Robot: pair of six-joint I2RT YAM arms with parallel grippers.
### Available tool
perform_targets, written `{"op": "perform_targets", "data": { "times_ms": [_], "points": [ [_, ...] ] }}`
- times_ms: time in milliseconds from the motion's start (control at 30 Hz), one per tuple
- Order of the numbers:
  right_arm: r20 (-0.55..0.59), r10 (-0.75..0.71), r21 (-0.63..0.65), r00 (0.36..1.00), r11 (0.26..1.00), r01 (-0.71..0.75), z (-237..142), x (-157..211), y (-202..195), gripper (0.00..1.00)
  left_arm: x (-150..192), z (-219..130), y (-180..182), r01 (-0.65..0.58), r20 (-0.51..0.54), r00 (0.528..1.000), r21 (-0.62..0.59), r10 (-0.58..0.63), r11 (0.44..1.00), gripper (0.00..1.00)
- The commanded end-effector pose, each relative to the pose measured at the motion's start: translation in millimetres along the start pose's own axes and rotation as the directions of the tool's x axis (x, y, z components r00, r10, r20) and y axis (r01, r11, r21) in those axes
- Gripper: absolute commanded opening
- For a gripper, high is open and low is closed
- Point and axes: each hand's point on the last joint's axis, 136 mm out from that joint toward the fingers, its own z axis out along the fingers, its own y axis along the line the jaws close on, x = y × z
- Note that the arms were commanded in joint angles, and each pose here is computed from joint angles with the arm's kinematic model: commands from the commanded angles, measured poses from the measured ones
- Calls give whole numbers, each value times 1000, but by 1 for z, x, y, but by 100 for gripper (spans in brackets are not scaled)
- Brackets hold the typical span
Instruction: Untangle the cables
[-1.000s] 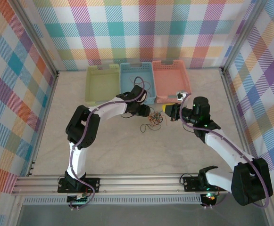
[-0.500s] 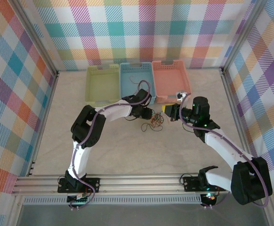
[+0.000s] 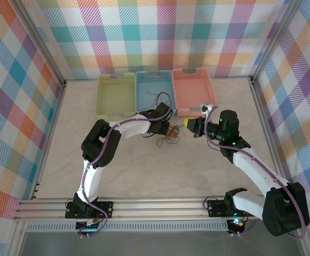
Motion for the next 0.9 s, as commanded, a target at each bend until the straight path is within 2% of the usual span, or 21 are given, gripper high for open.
{"op": "perform_targets", "data": {
  "times_ms": [0,167,300,467,633,767,867],
  "points": [
    [59,-29,57,998,998,26,-9,-10,-2,0,-13,-34,22,-64,54,996,-119,71,991,0],
    [125,-56,260,991,965,22,-29,-18,-28,0,-5,-59,44,-154,34,986,-197,163,968,0],
    [175,-46,439,983,898,-36,-51,-21,-57,0,6,-79,53,-206,26,976,-193,215,959,0],
    [233,12,577,972,803,-148,-76,-19,-90,0,30,-97,69,-252,-48,968,-221,247,942,0],
    [266,58,630,962,745,-219,-88,-16,-110,0,51,-111,80,-271,-83,962,-220,259,937,0],
    [274,49,637,961,739,-219,-89,-19,-114,0,58,-122,77,-282,-98,958,-185,268,941,0],
    [300,13,635,954,744,-210,-91,-31,-116,0,64,-124,65,-278,-91,959,-108,269,955,0]
  ]
}}
